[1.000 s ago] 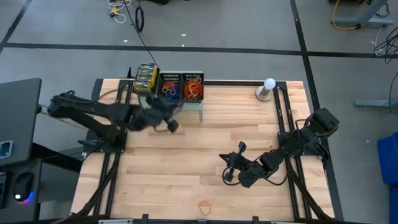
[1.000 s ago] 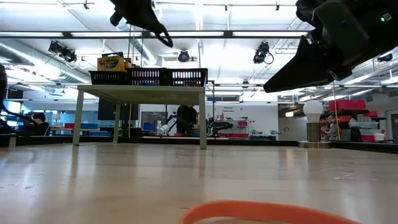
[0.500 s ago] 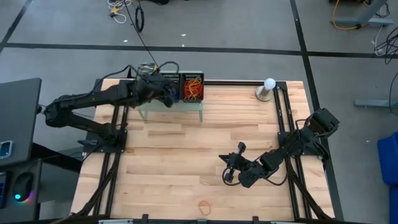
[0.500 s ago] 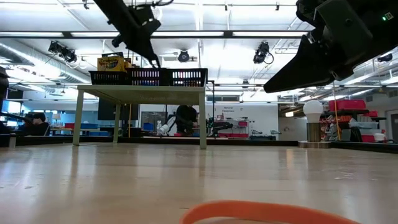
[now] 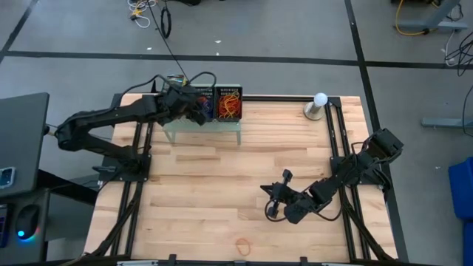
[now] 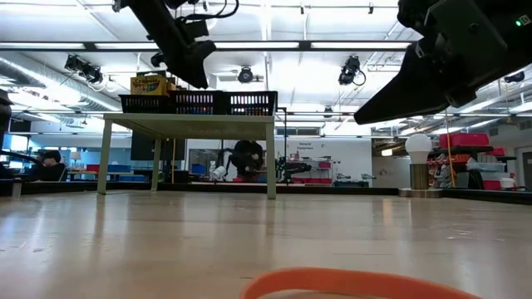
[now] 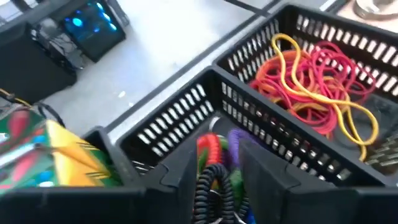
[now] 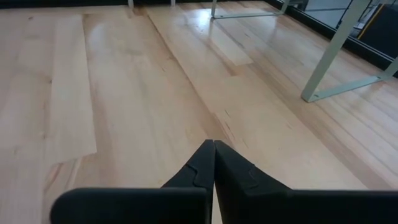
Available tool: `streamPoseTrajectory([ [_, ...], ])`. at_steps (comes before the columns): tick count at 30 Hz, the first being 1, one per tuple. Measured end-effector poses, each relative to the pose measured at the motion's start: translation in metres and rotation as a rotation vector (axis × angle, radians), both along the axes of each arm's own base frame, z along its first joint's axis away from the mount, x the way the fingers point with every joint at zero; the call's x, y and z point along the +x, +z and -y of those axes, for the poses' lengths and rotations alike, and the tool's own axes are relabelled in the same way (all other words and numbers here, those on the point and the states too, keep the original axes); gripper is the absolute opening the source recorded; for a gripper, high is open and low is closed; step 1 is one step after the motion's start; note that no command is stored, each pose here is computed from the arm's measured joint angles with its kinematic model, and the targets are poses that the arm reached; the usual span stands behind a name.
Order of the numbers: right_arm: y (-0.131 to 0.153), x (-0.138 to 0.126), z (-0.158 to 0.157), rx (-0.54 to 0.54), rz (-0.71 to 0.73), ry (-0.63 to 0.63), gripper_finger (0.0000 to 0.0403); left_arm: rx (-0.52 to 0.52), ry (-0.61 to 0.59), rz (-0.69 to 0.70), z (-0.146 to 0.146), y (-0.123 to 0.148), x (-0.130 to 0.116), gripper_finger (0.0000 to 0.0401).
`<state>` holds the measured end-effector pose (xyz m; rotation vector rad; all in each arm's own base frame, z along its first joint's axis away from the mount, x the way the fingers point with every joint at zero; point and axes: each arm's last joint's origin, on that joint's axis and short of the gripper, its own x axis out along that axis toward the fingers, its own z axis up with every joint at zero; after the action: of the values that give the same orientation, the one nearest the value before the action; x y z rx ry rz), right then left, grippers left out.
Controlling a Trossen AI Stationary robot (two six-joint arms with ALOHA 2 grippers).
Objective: Pick & Place Office Desk Supplies
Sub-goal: Put the black spring keychain into the middle black bin on the shelf, then put the orange rubber band into the right black bin on the shelf
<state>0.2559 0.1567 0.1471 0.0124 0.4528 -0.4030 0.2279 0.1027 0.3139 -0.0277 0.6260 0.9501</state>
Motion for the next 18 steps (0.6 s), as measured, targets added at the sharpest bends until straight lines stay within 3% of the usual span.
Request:
streamPoseTrajectory([
  [5,0.0,0.0,0.0,0.002,0.0,-0.001,0.001,0.019,-0.017,0.003,0.005,0.007,-0.007,0.0139],
  [9,0.0,0.0,0.0,0.003,-0.001,0.002,0.0011,0.017,-0.138,0.031,0.021,0.017,-0.012,0.0129],
  [14,0.0,0.0,0.0,0.003,-0.002,0.002,0.0011,0.048,-0.291,0.094,0.052,0.022,-0.005,0.0072],
  [18,0.0,0.0,0.0,0.003,-0.002,0.001,0.0011,0.081,-0.516,0.159,0.087,-0.003,0.009,0.0018],
])
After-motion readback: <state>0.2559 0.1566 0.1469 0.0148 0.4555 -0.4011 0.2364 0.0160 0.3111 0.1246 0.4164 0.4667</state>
